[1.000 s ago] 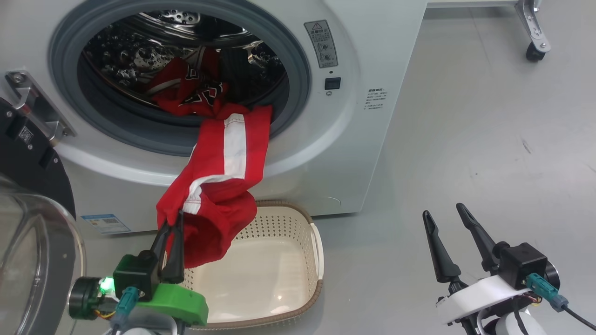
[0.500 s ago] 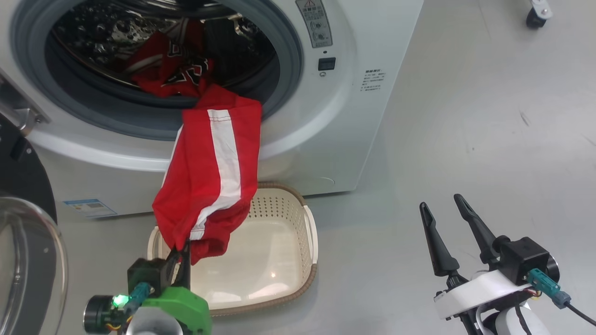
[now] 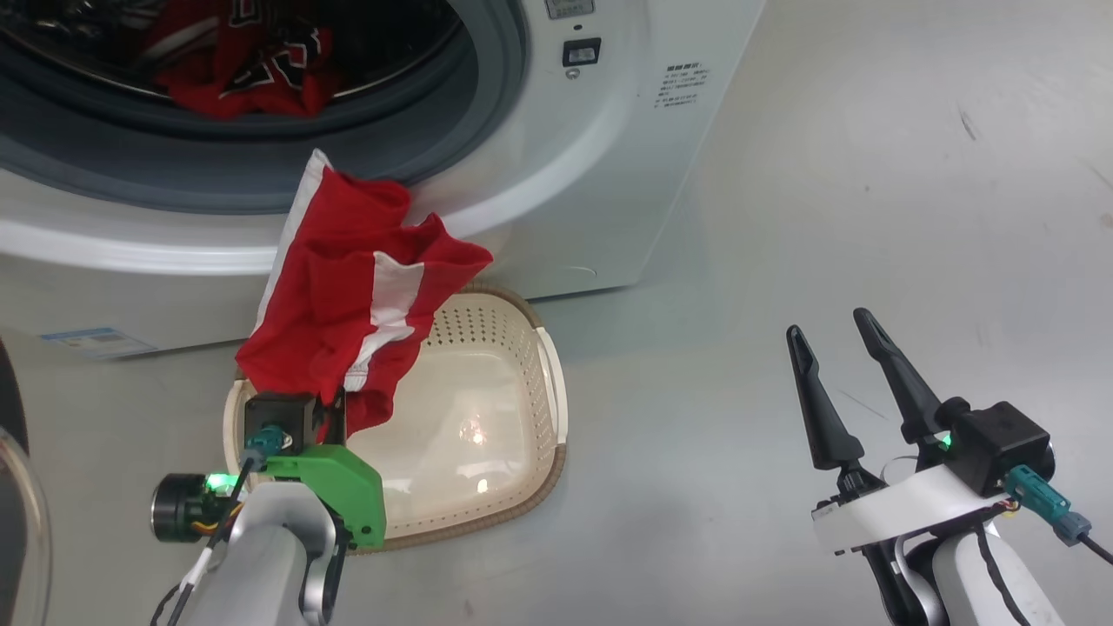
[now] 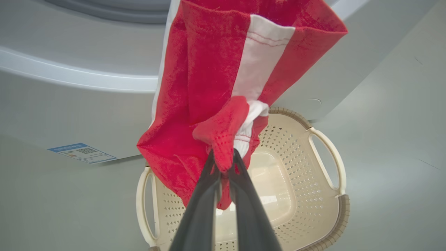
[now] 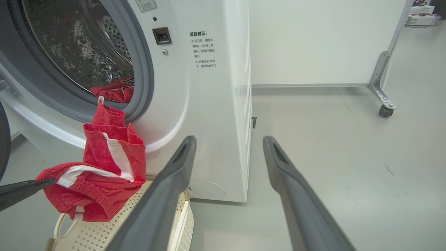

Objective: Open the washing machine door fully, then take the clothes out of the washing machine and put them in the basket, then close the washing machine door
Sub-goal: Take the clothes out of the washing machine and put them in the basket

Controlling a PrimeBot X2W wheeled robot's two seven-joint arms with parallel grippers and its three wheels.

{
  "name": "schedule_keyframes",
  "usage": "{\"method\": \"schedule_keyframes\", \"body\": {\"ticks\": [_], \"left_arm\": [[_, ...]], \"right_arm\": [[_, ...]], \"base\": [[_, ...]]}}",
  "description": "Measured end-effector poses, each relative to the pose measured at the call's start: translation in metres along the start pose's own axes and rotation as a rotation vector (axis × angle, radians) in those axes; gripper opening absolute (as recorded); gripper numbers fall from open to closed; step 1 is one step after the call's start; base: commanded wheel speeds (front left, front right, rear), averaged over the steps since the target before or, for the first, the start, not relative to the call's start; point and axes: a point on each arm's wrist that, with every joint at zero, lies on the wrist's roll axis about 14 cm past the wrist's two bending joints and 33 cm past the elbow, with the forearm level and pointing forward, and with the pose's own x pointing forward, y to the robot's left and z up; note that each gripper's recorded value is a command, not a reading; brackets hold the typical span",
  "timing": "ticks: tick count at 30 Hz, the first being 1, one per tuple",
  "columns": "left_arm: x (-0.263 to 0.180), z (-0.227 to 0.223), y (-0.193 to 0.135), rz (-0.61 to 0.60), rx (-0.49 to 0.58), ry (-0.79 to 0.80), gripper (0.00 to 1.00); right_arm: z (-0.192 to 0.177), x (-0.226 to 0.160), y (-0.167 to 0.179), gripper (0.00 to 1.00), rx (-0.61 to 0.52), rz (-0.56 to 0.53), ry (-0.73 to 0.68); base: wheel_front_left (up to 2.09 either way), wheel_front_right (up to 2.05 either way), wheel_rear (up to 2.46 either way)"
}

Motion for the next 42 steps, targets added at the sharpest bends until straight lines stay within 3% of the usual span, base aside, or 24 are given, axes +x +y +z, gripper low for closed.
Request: {"method": "schedule_keyframes", "body": {"ticks": [8, 15, 16, 17, 18, 19, 28, 42], "left_arm": [[0.042, -0.016, 0.003, 0.006, -0.016, 0.099, 0.00], [0.059, -0.057, 0.003, 0.005, -0.048, 0.249, 0.00], [0.059, -0.062, 0.002, 0.002, -0.051, 0.266, 0.10], [0.060, -0.067, 0.002, 0.002, -0.055, 0.280, 0.33], [0.060, -0.070, 0.002, 0.003, -0.057, 0.294, 0.88], [0.061, -0.073, 0.002, 0.005, -0.058, 0.302, 1.00], [0.064, -0.066, 0.001, -0.001, -0.034, 0.274, 1.00], [0.053, -0.007, 0.011, 0.012, 0.003, 0.004, 1.00]], "right_arm": [[-0.013, 0.014, -0.016, 1.00, 0.015, -0.039, 0.030], [-0.024, 0.020, -0.030, 1.00, 0.014, -0.073, 0.055], [-0.025, 0.019, -0.032, 1.00, 0.014, -0.080, 0.056], [-0.026, 0.019, -0.034, 1.00, 0.013, -0.085, 0.061], [-0.028, 0.018, -0.035, 1.00, 0.012, -0.090, 0.067], [-0.029, 0.017, -0.036, 1.00, 0.012, -0.094, 0.071], [-0.029, 0.017, -0.039, 1.00, 0.007, -0.097, 0.069], [-0.024, 0.019, -0.025, 1.00, 0.008, -0.048, 0.049]], "base": [[0.00, 0.00, 0.00], [0.00, 0.00, 0.00], [0.00, 0.00, 0.00], [0.00, 0.00, 0.00], [0.00, 0.00, 0.00], [0.00, 0.00, 0.00], [0.00, 0.00, 0.00], [0.00, 0.00, 0.00]]}}
